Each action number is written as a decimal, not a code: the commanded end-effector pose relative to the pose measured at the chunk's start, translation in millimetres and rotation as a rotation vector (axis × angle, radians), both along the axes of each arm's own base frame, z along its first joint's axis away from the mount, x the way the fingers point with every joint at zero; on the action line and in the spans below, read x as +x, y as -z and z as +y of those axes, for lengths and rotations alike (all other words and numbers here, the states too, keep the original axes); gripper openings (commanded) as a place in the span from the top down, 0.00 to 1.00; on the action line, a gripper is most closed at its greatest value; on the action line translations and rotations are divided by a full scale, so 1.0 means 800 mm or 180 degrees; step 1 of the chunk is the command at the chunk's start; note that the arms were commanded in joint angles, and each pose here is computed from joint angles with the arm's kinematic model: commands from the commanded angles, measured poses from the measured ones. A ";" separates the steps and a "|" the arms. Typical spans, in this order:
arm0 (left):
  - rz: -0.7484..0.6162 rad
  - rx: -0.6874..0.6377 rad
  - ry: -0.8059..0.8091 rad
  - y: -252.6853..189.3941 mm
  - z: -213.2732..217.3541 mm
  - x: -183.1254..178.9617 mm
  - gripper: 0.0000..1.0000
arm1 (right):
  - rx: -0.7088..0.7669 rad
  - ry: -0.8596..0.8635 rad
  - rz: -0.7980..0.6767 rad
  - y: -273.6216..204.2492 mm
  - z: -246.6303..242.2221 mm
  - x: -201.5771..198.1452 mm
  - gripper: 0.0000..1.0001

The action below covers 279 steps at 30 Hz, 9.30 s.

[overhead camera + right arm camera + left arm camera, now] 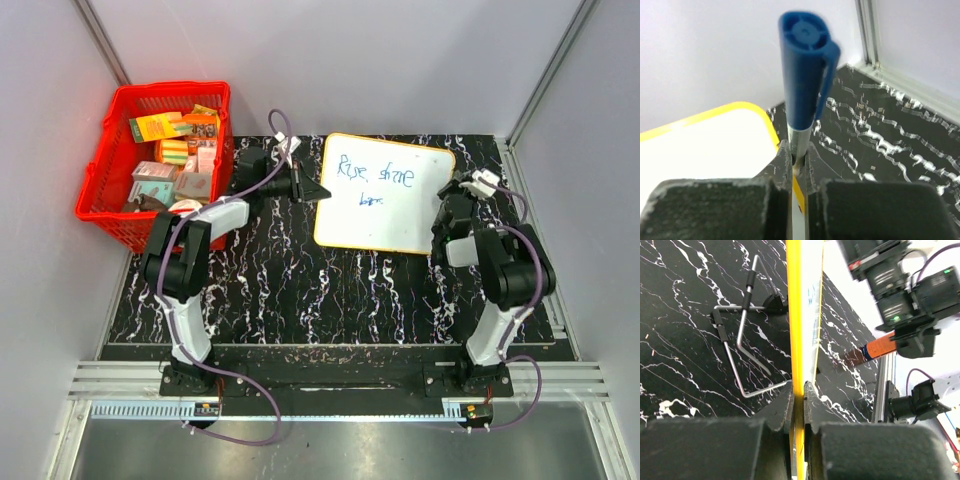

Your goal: Write a sentence on the whiteboard

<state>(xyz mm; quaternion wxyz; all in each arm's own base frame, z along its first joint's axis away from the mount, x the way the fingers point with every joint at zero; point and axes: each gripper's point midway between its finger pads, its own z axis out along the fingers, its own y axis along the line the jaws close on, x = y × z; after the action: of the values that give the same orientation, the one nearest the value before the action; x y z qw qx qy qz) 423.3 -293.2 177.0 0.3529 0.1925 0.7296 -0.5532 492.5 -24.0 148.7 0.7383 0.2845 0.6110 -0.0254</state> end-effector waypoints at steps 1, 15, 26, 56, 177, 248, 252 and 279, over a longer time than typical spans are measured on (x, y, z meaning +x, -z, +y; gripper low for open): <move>-0.0587 0.0286 -0.0032 -0.007 0.003 -0.014 1.00 | -0.0343 -0.0456 -0.1085 -0.154 0.054 -0.046 1.00; -0.0508 0.0668 -0.0122 0.051 0.028 -0.041 1.00 | -0.0746 -0.2563 -0.0997 -0.112 0.215 -0.142 1.00; -0.0452 0.0713 -0.0148 0.067 0.039 -0.033 1.00 | -0.0826 -0.2747 -0.1227 -0.142 0.246 -0.154 1.00; -0.0428 0.0774 -0.0184 0.070 0.046 -0.029 1.00 | -0.0731 -0.2616 -0.1155 -0.135 0.255 -0.119 1.00; -0.0467 0.0888 -0.0153 0.075 0.047 -0.033 1.00 | -0.0504 -0.2104 -0.1037 -0.126 0.211 -0.134 1.00; -0.0489 0.0955 -0.0138 0.078 0.044 -0.033 1.00 | -0.0426 -0.2000 -0.0706 -0.076 0.209 -0.113 1.00; -0.0485 0.0957 -0.0137 0.078 0.044 -0.034 1.00 | -0.0399 -0.2044 -0.0636 -0.065 0.210 -0.119 1.00; -0.0492 0.0984 -0.0123 0.080 0.042 -0.035 1.00 | -0.0026 -0.2519 -0.0549 -0.044 0.239 -0.137 1.00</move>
<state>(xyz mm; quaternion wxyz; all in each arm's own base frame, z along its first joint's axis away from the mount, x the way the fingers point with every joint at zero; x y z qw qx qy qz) 369.8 -266.7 117.7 0.3134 0.2250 0.7873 -0.4810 385.5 160.3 145.9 0.7039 0.0249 0.6672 0.2423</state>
